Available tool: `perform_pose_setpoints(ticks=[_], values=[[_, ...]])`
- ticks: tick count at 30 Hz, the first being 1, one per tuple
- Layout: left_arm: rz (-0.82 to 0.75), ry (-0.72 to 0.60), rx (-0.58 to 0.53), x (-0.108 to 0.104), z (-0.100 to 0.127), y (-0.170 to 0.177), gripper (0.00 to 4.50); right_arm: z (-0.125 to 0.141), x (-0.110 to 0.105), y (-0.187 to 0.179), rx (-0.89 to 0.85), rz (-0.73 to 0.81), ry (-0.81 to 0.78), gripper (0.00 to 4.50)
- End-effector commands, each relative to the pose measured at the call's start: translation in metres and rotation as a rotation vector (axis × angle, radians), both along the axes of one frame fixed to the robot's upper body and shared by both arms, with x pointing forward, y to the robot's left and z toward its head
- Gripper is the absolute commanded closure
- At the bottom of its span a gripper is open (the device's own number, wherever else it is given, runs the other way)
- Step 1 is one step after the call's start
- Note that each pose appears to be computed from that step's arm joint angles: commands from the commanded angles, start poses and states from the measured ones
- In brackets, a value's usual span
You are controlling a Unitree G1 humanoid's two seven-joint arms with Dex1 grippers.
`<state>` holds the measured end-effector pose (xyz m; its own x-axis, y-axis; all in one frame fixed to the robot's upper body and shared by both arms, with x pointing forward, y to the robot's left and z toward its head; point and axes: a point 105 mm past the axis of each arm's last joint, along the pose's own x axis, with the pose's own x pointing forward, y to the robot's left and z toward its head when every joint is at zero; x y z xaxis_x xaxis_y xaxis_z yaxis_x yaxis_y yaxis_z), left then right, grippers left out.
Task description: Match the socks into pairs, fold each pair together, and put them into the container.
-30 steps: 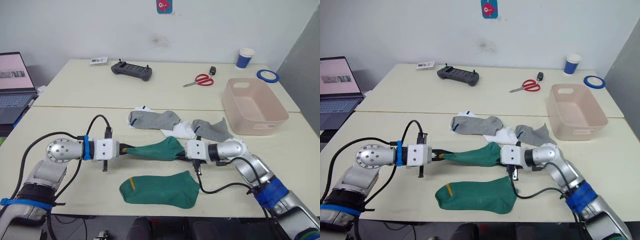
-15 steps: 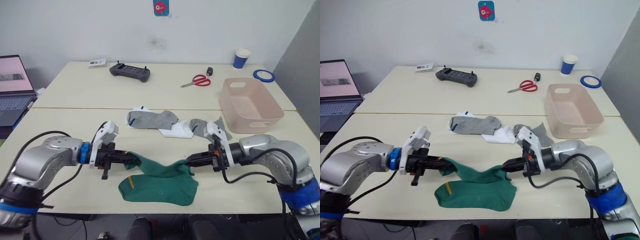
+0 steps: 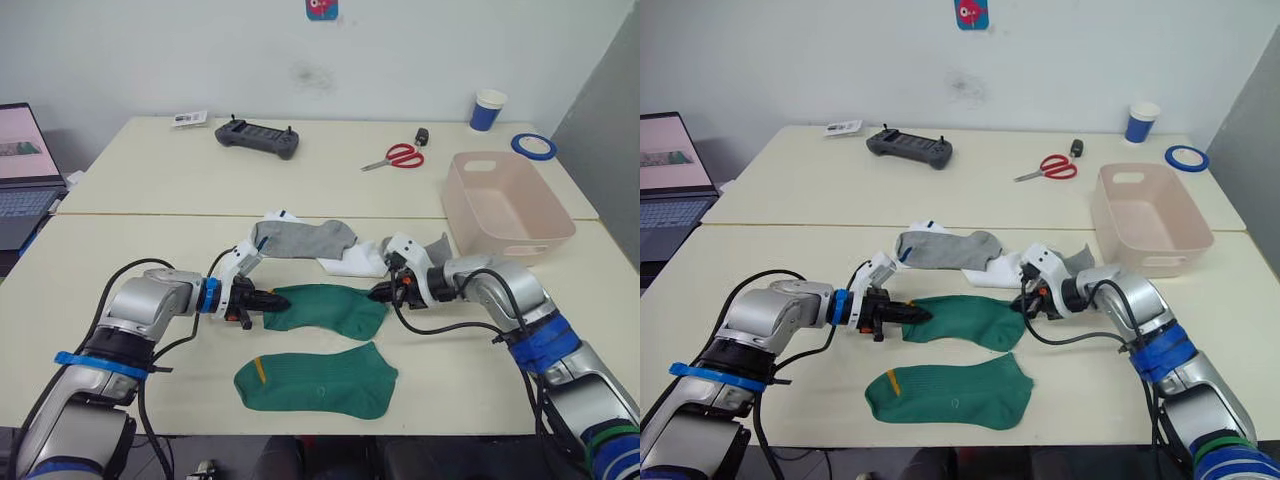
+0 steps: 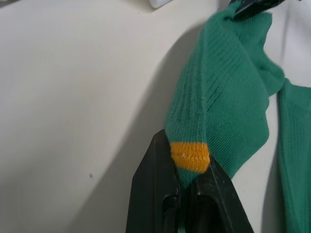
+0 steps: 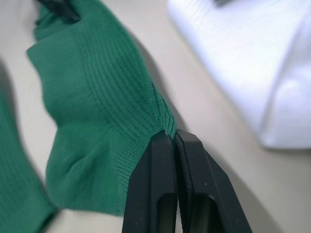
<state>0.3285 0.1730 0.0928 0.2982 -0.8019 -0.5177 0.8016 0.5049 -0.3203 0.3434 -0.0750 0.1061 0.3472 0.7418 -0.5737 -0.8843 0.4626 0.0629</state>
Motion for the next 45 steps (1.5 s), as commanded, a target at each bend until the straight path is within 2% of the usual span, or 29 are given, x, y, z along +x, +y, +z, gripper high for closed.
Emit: perform_pose_setpoints(ticks=[1, 2, 5, 11, 12, 15, 20, 24, 28, 31, 33, 37, 40, 42, 45], values=[[0.016, -0.020, -0.006, 0.007, 0.007, 0.000, 4.50, 0.018, 0.010, 0.001, 0.023, -0.004, -0.099, 3.80], [0.030, -0.031, -0.006, 0.010, 0.008, 0.000, 4.50, 0.019, 0.010, 0.000, 0.026, -0.003, -0.109, 3.44], [0.062, -0.067, -0.007, 0.017, 0.013, 0.003, 3.80, 0.025, 0.011, -0.002, 0.035, -0.004, -0.140, 2.38], [0.109, -0.112, -0.015, 0.022, 0.027, 0.013, 1.95, 0.036, 0.010, -0.012, 0.017, -0.006, -0.231, 0.23], [0.130, -0.125, -0.008, 0.023, 0.029, 0.016, 1.58, 0.038, 0.009, -0.014, 0.011, -0.005, -0.251, 0.00], [0.217, -0.183, 0.044, 0.028, 0.032, 0.035, 0.68, 0.046, 0.007, -0.023, -0.036, 0.001, -0.364, 0.00], [0.313, -0.258, 0.094, 0.025, 0.039, 0.060, 0.68, 0.061, -0.004, -0.027, -0.007, 0.006, -0.480, 0.00], [0.366, -0.271, -0.016, 0.013, 0.053, 0.055, 0.68, 0.063, -0.030, -0.022, 0.073, 0.036, -0.465, 0.00], [0.368, -0.225, -0.133, -0.009, 0.061, 0.038, 0.68, 0.051, -0.052, -0.018, 0.126, 0.023, -0.408, 0.00], [0.369, -0.225, -0.128, -0.019, 0.055, 0.023, 0.68, 0.042, -0.066, -0.012, 0.151, 0.019, -0.375, 0.00], [0.409, -0.224, -0.100, -0.016, 0.045, 0.016, 0.68, 0.039, -0.071, -0.006, 0.161, 0.018, -0.365, 0.00], [0.480, -0.249, -0.017, -0.006, 0.025, 0.017, 0.68, 0.037, -0.073, 0.000, 0.176, 0.006, -0.364, 0.00], [0.470, -0.268, 0.028, -0.004, 0.017, 0.016, 0.68, 0.035, -0.069, 0.001, 0.172, -0.020, -0.373, 0.00], [0.466, -0.272, 0.036, -0.004, 0.015, 0.016, 1.08, 0.033, -0.060, -0.001, 0.176, -0.086, -0.364, 0.00], [0.469, -0.267, 0.029, -0.002, 0.013, 0.017, 1.96, 0.028, -0.052, -0.001, 0.170, -0.134, -0.351, 0.00]])
